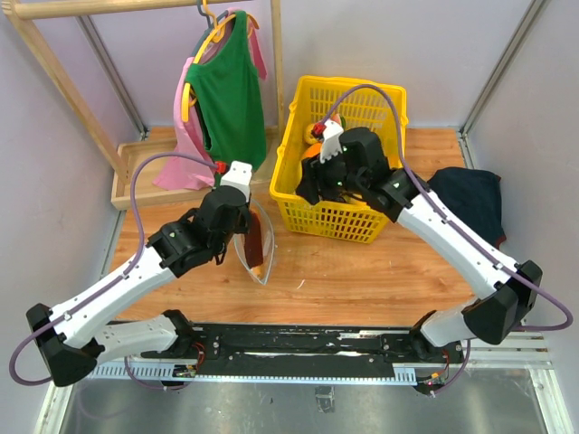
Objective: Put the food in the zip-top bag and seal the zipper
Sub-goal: Pick up the fake vegetable from the bin.
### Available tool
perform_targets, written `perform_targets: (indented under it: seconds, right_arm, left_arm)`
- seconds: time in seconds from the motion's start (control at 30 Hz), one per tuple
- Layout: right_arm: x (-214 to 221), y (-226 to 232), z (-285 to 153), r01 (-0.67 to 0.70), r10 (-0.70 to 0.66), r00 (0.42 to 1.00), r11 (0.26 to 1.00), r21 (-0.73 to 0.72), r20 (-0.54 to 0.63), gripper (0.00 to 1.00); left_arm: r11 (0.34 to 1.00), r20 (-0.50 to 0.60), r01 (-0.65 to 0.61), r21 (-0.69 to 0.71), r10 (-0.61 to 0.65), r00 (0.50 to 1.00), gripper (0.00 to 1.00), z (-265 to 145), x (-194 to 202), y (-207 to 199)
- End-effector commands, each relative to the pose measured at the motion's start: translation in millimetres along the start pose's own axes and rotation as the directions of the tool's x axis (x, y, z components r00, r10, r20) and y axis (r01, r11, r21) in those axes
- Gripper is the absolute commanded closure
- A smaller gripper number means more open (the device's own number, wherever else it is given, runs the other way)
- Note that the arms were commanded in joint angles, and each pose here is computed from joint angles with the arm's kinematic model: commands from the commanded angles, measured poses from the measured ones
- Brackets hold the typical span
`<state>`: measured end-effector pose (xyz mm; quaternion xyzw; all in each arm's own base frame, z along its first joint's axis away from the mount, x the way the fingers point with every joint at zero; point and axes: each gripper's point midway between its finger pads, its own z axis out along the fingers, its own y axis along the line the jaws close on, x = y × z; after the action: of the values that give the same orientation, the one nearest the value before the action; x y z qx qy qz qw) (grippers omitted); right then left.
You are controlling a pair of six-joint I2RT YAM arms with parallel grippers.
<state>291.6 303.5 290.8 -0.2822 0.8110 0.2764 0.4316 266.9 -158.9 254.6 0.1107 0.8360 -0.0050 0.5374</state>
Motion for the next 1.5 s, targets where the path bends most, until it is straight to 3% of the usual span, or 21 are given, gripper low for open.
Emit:
perform_targets:
  seconds: [0.0,0.17,0.3,0.6,1.07,1.2,1.47]
  right_arm:
    - [-11,-31,-11,-0.001,0.001,1.000,0.999,0.036,0.004,0.42]
    - [2,-72,11,-0.046,0.051,0.998,0.994,0.098,-0.041,0.40]
    - [17,-89,36,-0.069,0.075,0.993,0.995,0.069,-0.089,0.35]
    - [51,-81,91,-0.101,0.079,0.978,0.989,-0.109,-0.192,0.31]
    - [100,-95,130,-0.135,0.096,0.950,0.984,-0.113,-0.299,0.23]
    - [104,-97,131,-0.138,0.098,0.946,0.984,-0.111,-0.308,0.38]
    - [96,-93,120,-0.137,0.097,0.950,0.984,-0.116,-0.297,0.94]
  left_arm:
    - [0.995,0.036,0.060,0.082,-0.063,0.997,0.99,2,-10,-6]
    - [0.988,0.010,0.082,0.130,-0.084,0.996,1.00,6,-5,-8]
    - [0.983,0.018,0.099,0.153,-0.103,0.994,0.99,5,-7,-6]
    - [0.974,0.026,0.118,0.193,-0.125,0.992,0.99,3,-9,-6]
    - [0.949,0.057,0.144,0.279,-0.166,0.984,0.99,-7,-19,-10]
    - [0.945,0.064,0.153,0.291,-0.178,0.982,1.00,-9,-21,-10]
    - [0.944,0.077,0.174,0.279,-0.203,0.976,1.00,-10,-24,-4]
